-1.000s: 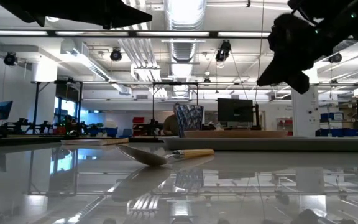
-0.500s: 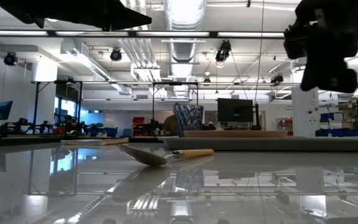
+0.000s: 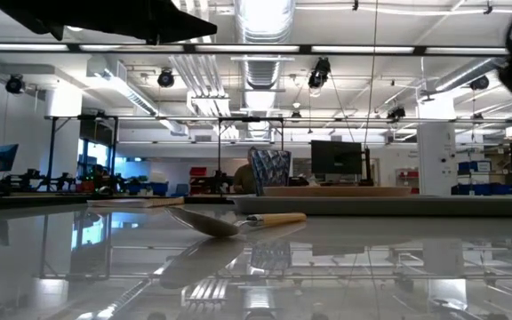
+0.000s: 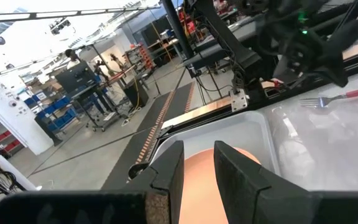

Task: Pick and place plate/cup/fork/spoon on tray
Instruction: Put the red fork on the right of the gray serving tray

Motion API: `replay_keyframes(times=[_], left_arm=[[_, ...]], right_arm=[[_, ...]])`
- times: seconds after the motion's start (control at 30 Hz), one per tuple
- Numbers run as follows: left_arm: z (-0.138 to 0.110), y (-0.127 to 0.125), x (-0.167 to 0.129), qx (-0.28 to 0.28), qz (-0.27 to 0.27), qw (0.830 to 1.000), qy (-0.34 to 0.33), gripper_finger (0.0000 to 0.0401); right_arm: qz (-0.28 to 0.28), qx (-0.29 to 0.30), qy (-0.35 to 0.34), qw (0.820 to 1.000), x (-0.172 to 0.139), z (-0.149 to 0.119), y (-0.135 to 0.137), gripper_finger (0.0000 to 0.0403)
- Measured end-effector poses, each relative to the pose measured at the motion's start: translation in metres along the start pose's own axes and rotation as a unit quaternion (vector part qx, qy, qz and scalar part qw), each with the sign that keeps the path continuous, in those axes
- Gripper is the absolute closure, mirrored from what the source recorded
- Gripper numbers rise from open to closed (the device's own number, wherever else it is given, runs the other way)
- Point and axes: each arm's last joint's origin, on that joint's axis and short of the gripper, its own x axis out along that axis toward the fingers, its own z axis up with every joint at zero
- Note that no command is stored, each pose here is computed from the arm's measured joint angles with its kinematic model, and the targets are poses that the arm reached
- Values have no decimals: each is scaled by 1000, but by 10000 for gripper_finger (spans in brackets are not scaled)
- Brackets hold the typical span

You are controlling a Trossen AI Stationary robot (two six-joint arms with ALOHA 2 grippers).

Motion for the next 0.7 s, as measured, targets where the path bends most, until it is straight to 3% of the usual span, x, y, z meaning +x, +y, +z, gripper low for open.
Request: replay_keyframes(times=[0.13,0.43,0.7], left_arm=[[0,0,0,0,0,1000,0,331],[0,0,0,1,1,1000,-1,331],[0,0,0,1,1,1000,-1,331]], right_arm=[[-46,48,10,998,11,-14,-6,394],[-94,59,3,994,26,-18,-10,385],[-91,55,29,994,29,-23,-7,303]])
